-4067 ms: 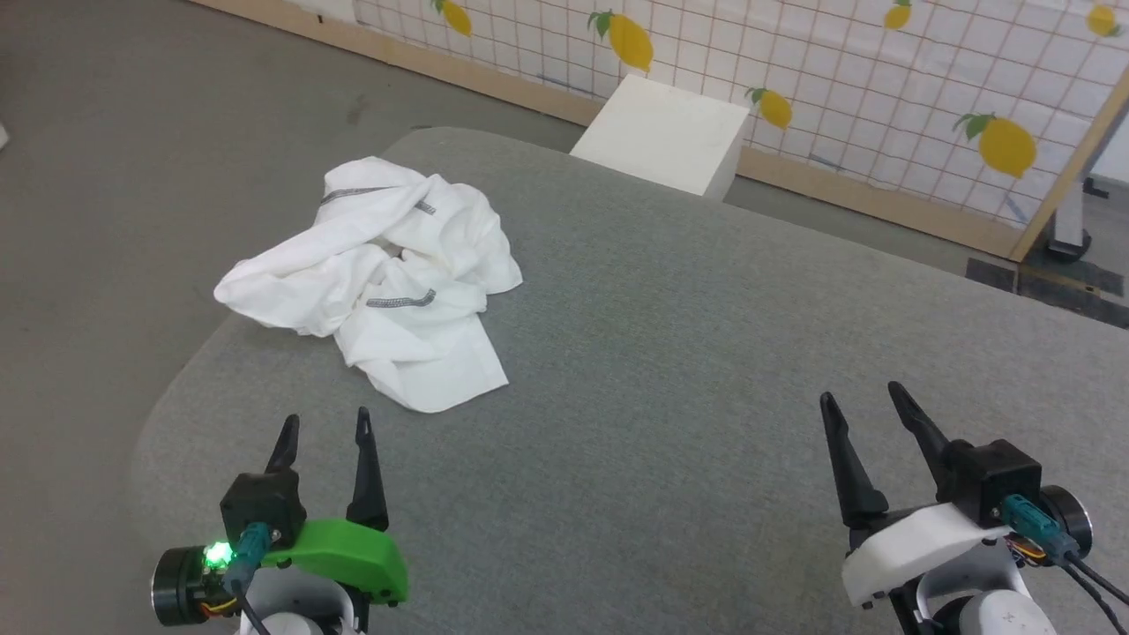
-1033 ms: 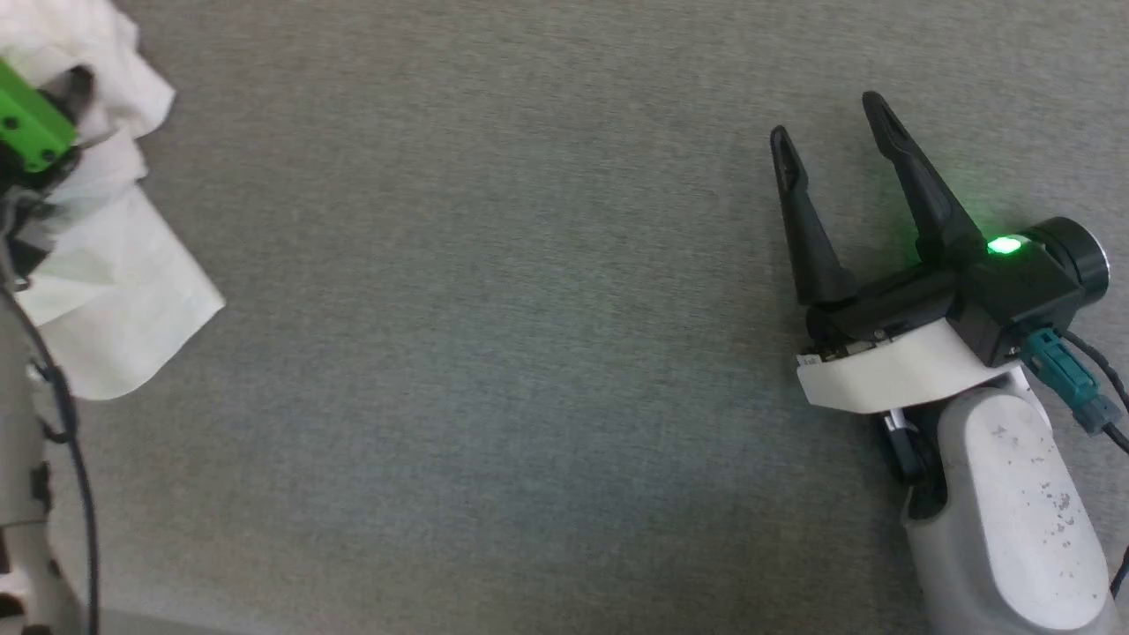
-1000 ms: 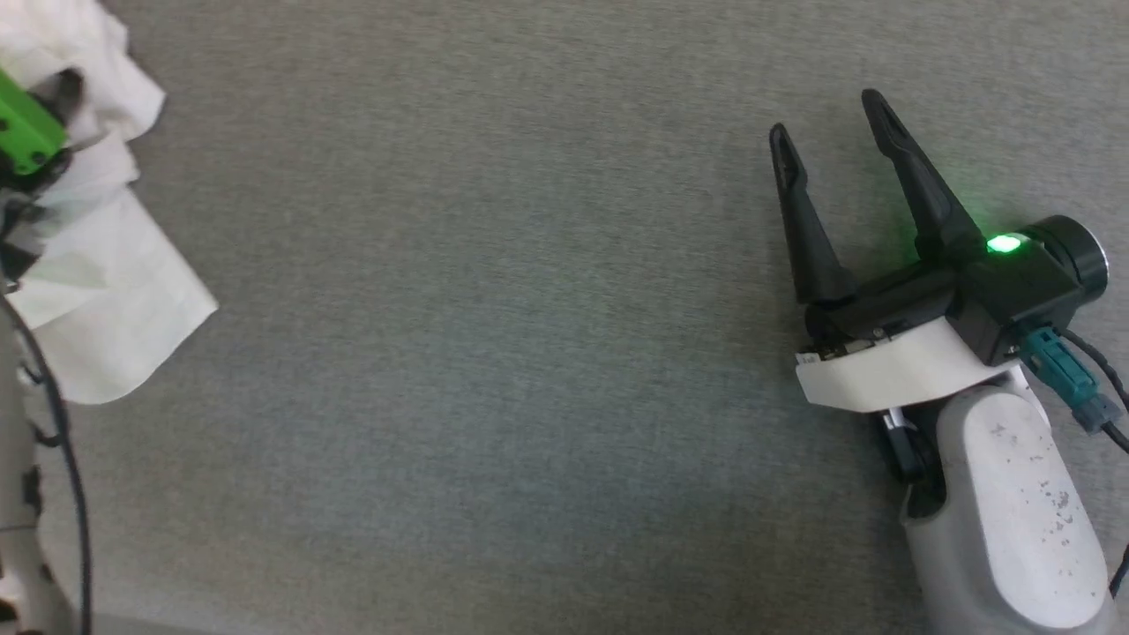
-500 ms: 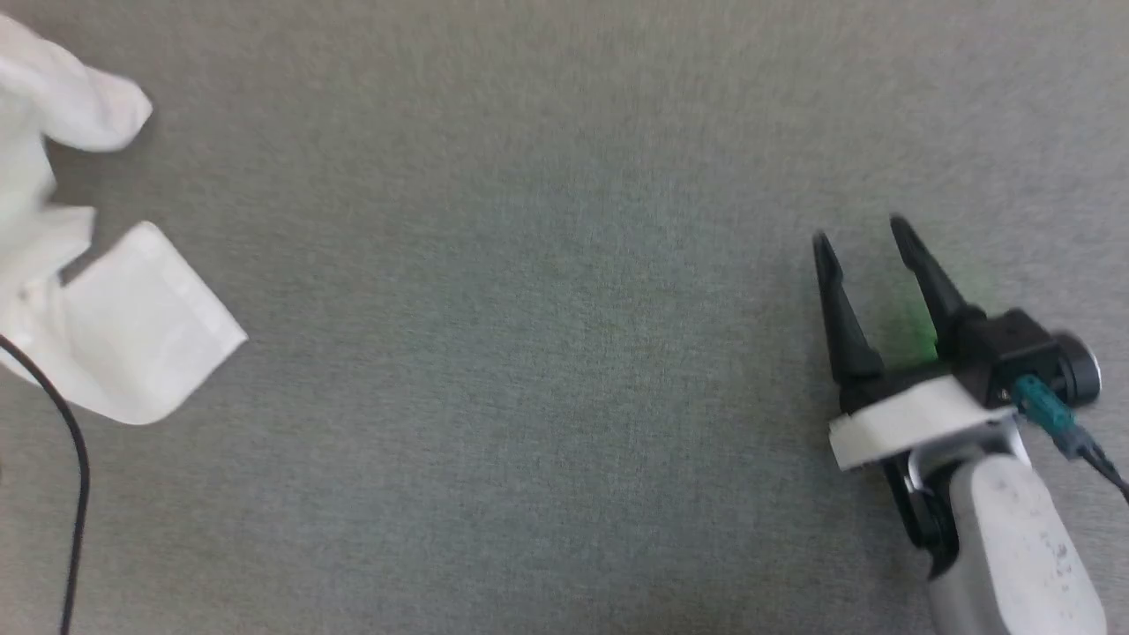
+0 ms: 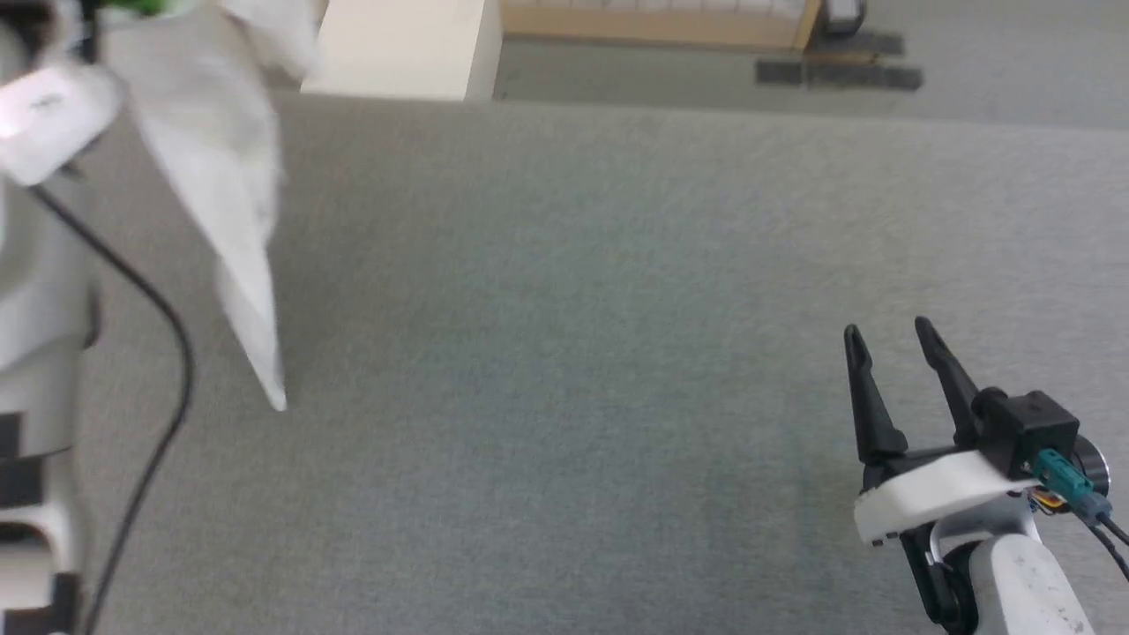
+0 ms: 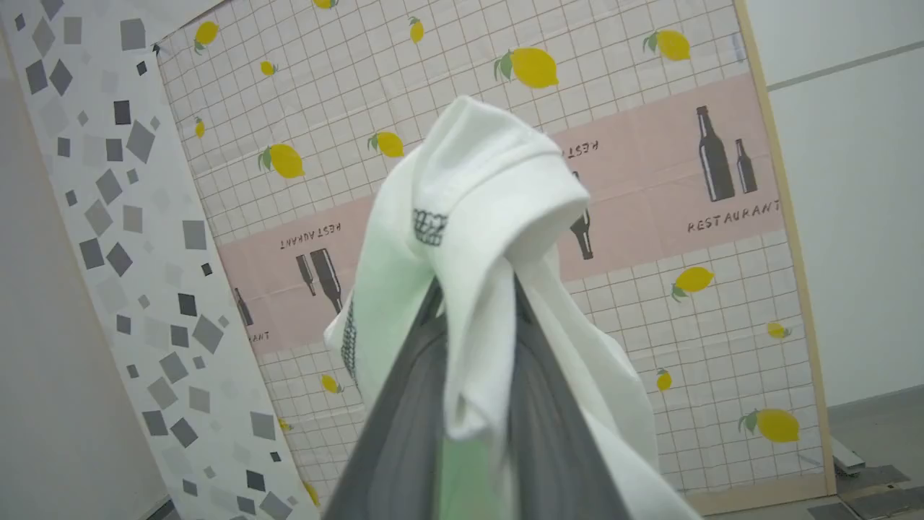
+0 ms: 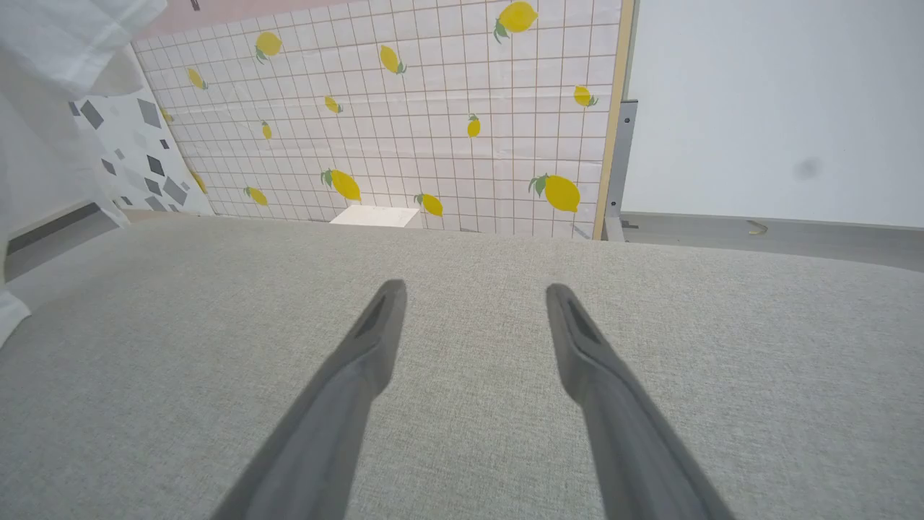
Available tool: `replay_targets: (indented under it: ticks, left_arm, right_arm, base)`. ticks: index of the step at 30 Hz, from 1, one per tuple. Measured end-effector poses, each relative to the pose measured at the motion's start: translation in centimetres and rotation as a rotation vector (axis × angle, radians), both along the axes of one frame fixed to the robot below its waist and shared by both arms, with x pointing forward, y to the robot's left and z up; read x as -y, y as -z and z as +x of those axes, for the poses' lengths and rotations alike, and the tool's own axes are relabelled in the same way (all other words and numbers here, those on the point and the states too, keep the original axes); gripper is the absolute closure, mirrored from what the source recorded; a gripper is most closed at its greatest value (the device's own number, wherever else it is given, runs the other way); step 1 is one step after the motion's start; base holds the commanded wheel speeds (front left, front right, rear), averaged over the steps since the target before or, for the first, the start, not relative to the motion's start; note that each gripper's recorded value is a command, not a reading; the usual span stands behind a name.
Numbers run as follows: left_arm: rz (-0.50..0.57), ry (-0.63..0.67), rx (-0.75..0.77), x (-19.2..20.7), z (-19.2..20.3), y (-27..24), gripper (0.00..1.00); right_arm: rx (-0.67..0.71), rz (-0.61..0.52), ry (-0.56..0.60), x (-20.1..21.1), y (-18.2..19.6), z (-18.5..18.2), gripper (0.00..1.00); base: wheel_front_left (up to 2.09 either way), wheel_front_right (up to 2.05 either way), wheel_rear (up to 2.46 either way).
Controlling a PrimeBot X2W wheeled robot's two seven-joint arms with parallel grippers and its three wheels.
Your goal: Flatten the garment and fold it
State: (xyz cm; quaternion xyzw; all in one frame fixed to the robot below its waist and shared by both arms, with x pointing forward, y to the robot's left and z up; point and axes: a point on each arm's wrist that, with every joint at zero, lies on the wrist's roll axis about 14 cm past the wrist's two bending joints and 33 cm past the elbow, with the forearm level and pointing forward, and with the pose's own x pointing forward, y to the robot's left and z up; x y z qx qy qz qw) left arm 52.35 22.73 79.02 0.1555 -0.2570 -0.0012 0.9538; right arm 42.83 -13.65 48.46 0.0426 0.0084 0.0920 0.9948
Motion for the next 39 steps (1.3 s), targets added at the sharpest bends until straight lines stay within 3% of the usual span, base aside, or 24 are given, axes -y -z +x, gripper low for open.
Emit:
replay_targets:
  ticks: [7,13,16,20,25,30,31,32,33,37,39]
  left_arm:
    - [-0.103,0.345,0.052,12.2,-1.2,-3.6,1.00]
    - [-0.189,0.624,-0.083,22.5,-1.7,-0.9,1.00]
    - [-0.180,0.705,-0.270,26.8,-1.6,4.6,1.00]
    - [-0.151,0.750,-0.666,30.7,-3.1,17.4,1.00]
    - [-0.057,0.746,-1.147,32.0,-8.9,32.0,1.00]
    - [0.000,0.751,-1.419,31.9,-14.1,38.6,1.00]
    - [-0.021,0.764,-1.435,32.1,-14.5,38.8,0.93]
    - [-0.047,0.780,-1.438,32.3,-14.8,38.6,0.53]
    - [-0.072,0.793,-1.428,32.6,-14.9,38.2,0.00]
    - [-0.205,0.825,-1.263,33.1,-13.7,35.3,0.00]
    - [-0.293,0.832,-1.109,32.9,-12.3,32.4,0.00]
  right_arm:
    - [0.053,-0.016,0.090,3.4,-2.6,-2.6,0.00]
    - [0.057,-0.029,0.181,6.5,-3.3,-4.9,0.00]
    - [0.060,-0.031,0.220,7.8,-3.6,-5.8,0.00]
    - [0.056,-0.031,0.274,9.5,-3.7,-7.0,0.00]
    - [0.049,-0.033,0.321,10.9,-3.6,-8.2,0.00]
    - [0.039,-0.036,0.346,11.6,-3.4,-8.8,0.00]
    - [0.036,-0.035,0.346,11.6,-3.3,-8.9,0.00]
    - [0.033,-0.034,0.344,11.6,-3.2,-8.9,0.00]
    - [0.026,-0.034,0.342,11.5,-3.0,-8.9,0.00]
    - [0.022,-0.030,0.323,10.9,-2.9,-8.7,0.00]
    - [0.024,-0.029,0.308,10.5,-3.1,-8.5,0.00]
  base:
    - [0.00,0.00,0.00]
    - [0.00,0.00,0.00]
    - [0.00,0.00,0.00]
    - [0.00,0.00,0.00]
    - [0.00,0.00,0.00]
    - [0.00,0.00,0.00]
    - [0.00,0.00,0.00]
    - [0.00,0.00,0.00]
    - [0.00,0.00,0.00]
    - [0.00,0.00,0.00]
    - [0.00,0.00,0.00]
